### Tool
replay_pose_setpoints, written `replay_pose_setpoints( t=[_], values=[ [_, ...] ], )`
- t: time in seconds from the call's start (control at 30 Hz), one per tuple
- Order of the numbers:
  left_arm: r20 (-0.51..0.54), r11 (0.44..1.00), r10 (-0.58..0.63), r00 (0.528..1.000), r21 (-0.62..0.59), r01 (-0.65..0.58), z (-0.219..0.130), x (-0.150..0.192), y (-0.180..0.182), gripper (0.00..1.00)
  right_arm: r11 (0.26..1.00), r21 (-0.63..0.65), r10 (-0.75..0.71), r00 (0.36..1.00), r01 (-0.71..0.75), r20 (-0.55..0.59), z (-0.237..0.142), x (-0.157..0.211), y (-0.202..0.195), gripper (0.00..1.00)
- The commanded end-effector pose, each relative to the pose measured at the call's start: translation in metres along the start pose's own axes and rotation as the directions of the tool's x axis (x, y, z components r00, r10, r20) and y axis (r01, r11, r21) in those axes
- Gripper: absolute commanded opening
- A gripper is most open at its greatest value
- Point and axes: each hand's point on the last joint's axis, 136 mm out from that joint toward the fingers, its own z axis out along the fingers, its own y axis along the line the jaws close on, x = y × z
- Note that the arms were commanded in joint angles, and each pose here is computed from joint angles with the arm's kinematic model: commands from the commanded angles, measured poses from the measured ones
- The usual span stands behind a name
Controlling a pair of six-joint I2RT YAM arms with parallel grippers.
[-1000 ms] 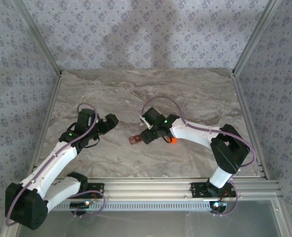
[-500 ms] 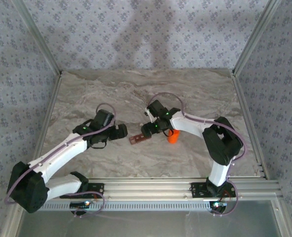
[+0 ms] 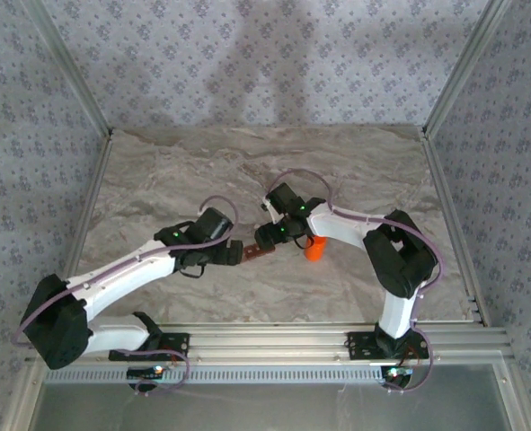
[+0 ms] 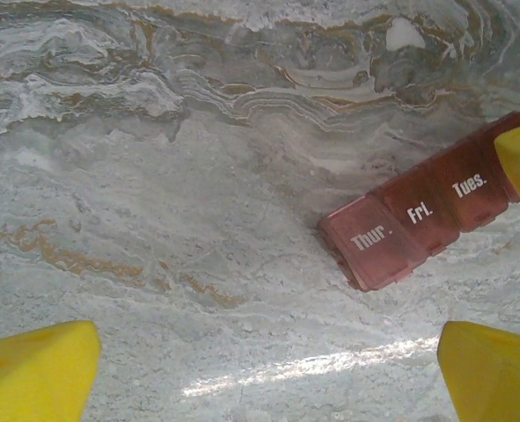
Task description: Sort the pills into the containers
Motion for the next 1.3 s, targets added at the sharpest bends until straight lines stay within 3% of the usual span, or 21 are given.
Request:
replay_pose_setpoints(
  t=[0.0, 0.93, 1.27],
  values=[
    [0.007, 0.998, 0.045, 0.999, -0.034, -0.044, -0.003, -0.002, 0.001, 0.98, 1.0, -0.011, 0.017, 0.999, -0.017, -0.034, 0.009, 0.011, 0.001, 0.82],
    [-0.049, 0.984, 0.166, 0.985, -0.054, -0.168, 0.029, 0.019, -0.013, 0.98, 0.998, 0.048, -0.033, 0.995, 0.037, -0.09, 0.024, 0.03, -0.002, 0.82],
    [-0.051, 0.977, 0.163, 0.985, -0.134, -0.169, 0.041, 0.013, -0.003, 0.98, 0.998, 0.051, -0.033, 0.994, 0.038, -0.101, 0.028, 0.035, -0.003, 0.82]
  ],
)
